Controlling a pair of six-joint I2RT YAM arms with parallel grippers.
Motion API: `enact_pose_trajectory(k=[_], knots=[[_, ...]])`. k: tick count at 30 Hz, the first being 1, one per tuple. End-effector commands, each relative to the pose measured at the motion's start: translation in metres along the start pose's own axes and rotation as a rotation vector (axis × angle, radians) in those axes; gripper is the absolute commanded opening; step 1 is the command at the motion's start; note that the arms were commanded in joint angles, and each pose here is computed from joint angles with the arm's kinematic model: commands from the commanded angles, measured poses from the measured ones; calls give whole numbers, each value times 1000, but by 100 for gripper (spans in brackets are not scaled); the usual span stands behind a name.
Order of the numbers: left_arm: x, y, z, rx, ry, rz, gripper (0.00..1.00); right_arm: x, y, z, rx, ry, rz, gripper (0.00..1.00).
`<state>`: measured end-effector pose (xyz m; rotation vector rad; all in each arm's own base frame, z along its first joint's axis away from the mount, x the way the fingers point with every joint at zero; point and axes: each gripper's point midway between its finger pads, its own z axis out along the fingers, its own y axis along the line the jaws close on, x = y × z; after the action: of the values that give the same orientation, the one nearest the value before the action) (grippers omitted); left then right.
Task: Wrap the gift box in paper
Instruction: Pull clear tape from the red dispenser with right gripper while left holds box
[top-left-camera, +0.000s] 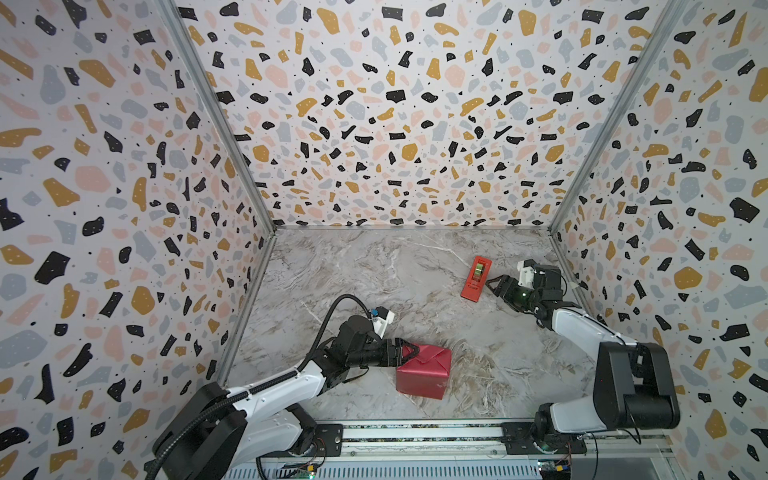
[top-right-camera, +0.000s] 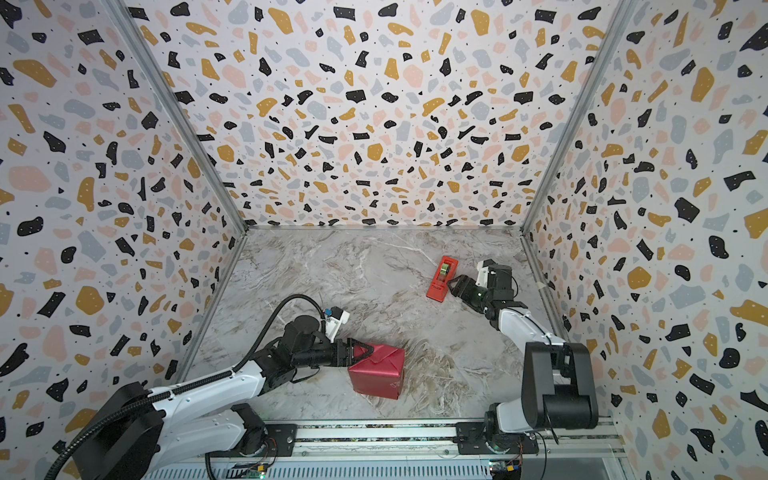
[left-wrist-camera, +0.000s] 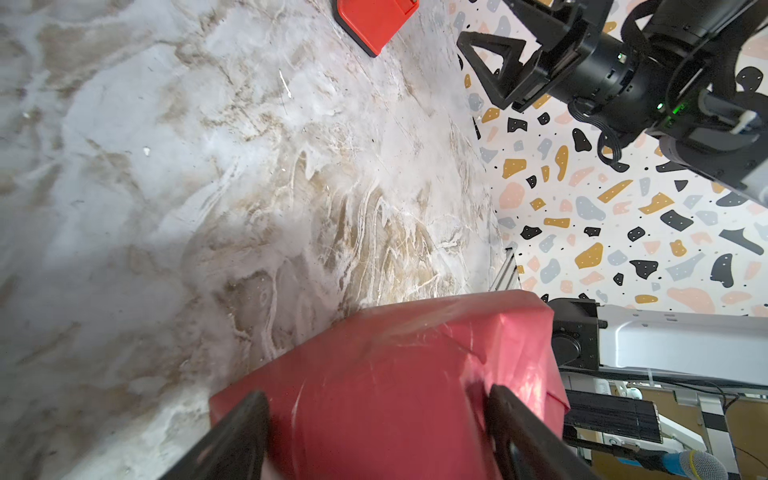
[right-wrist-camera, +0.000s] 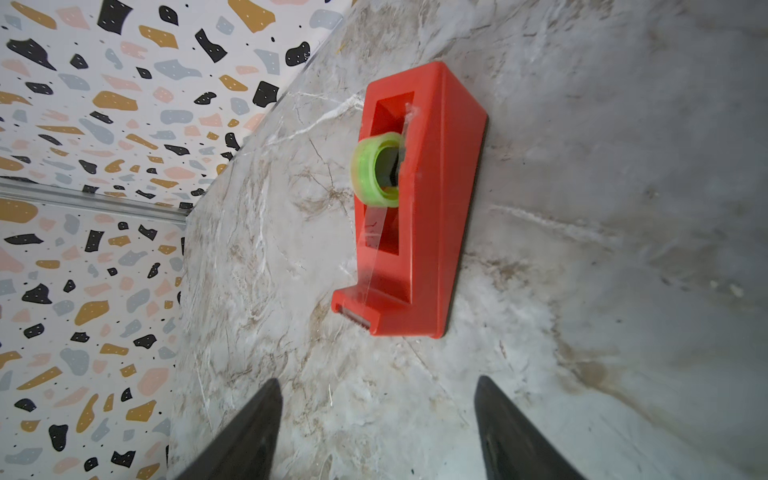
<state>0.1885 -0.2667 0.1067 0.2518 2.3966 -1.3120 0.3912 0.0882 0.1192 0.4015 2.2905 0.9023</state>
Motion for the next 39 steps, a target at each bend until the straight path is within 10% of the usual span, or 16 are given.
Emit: enact_pose_trajectory(k=[1,39], knots=[[60,63,-6,-228,182,-100,81,-14,25,9,-112,20,-58,62],[64,66,-7,-239,194,-70,81,-5,20,74,-371,171,217,0]])
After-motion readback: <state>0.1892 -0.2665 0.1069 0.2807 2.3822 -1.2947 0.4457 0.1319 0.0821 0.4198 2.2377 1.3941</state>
